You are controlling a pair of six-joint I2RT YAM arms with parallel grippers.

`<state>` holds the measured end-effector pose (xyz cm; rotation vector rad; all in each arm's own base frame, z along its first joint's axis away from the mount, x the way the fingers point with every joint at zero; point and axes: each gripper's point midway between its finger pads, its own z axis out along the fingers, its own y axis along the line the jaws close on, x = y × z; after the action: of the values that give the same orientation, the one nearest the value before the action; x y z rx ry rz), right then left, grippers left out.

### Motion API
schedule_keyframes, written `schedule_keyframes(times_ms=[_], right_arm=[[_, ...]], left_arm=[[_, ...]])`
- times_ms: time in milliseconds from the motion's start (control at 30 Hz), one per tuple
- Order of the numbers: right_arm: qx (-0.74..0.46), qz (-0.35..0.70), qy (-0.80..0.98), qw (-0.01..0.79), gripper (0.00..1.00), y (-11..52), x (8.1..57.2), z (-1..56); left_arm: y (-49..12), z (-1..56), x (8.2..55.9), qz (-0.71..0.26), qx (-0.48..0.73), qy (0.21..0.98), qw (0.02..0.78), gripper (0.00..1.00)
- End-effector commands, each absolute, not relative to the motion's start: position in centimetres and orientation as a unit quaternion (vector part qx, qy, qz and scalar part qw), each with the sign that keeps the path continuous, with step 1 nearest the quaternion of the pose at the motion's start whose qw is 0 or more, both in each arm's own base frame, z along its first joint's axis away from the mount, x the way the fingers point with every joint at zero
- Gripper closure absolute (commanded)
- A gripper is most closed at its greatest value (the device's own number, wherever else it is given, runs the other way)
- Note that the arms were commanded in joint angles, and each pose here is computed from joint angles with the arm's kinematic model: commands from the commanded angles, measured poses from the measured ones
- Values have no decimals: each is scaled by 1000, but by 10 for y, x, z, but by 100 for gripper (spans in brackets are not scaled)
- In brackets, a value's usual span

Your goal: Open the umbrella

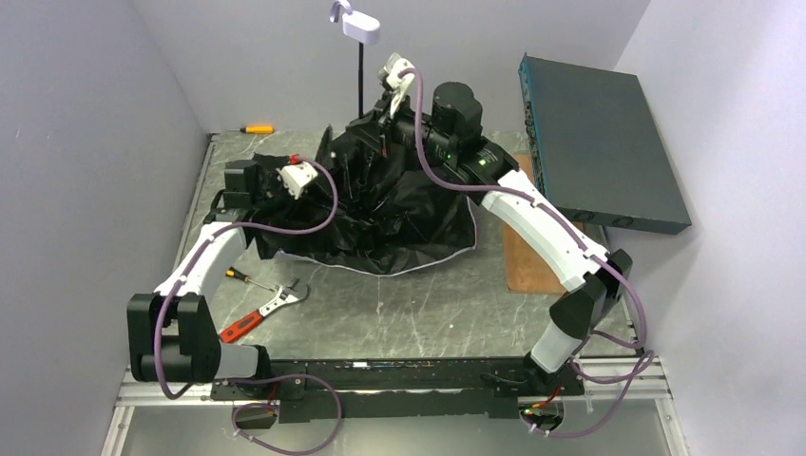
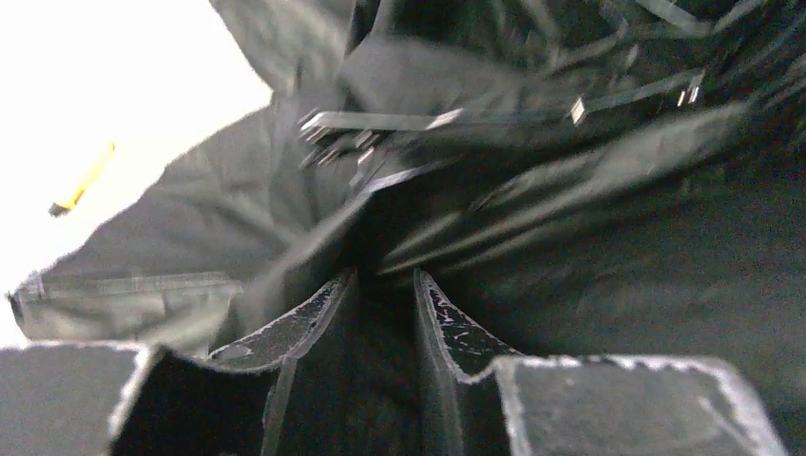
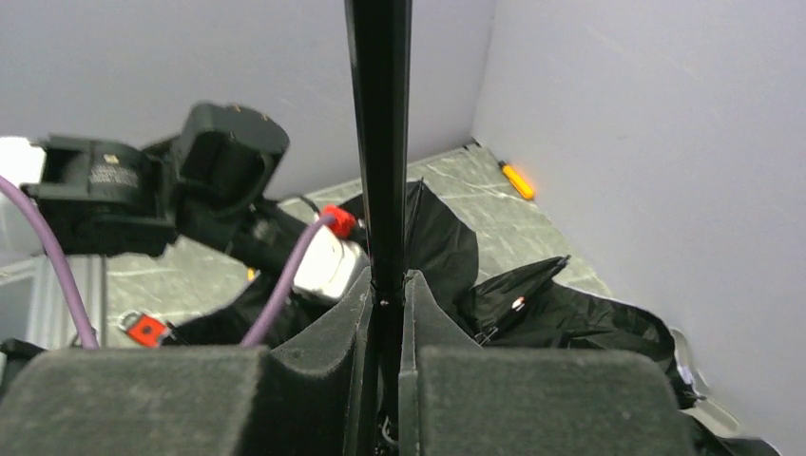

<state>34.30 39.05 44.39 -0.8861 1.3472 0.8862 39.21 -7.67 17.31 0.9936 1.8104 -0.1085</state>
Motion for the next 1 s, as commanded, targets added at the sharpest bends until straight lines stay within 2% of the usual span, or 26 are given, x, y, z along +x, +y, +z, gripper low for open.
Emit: schedule_keyframes(times_ms=[0, 133, 267, 367, 500, 633, 767, 967], right_arm=[[-376, 325, 549, 673, 100, 365, 347, 459], [-364, 291, 567, 679, 100, 360, 362, 417], [-350, 302, 586, 665, 100, 368, 369, 362], [-347, 320, 595, 650, 100, 377, 370, 341], [-342, 321, 597, 651, 100, 378, 372, 339], [-341, 327, 591, 654, 100, 377, 368, 347], [-341, 336, 591, 649, 100, 376, 364, 351], [-336, 335, 586, 657, 100, 373, 362, 363]], left_arm=[[-58, 169, 386, -28, 434, 751, 497, 65], [-62, 168, 371, -33, 470, 726, 500, 61], [-91, 190, 345, -113, 500, 676, 529, 48], [-135, 220, 323, -182, 514, 631, 552, 45], [-179, 215, 300, -204, 563, 595, 537, 52], [-200, 202, 307, -176, 578, 586, 540, 61], [-220, 193, 317, -167, 585, 580, 541, 64], [-222, 140, 312, -160, 620, 606, 471, 69]])
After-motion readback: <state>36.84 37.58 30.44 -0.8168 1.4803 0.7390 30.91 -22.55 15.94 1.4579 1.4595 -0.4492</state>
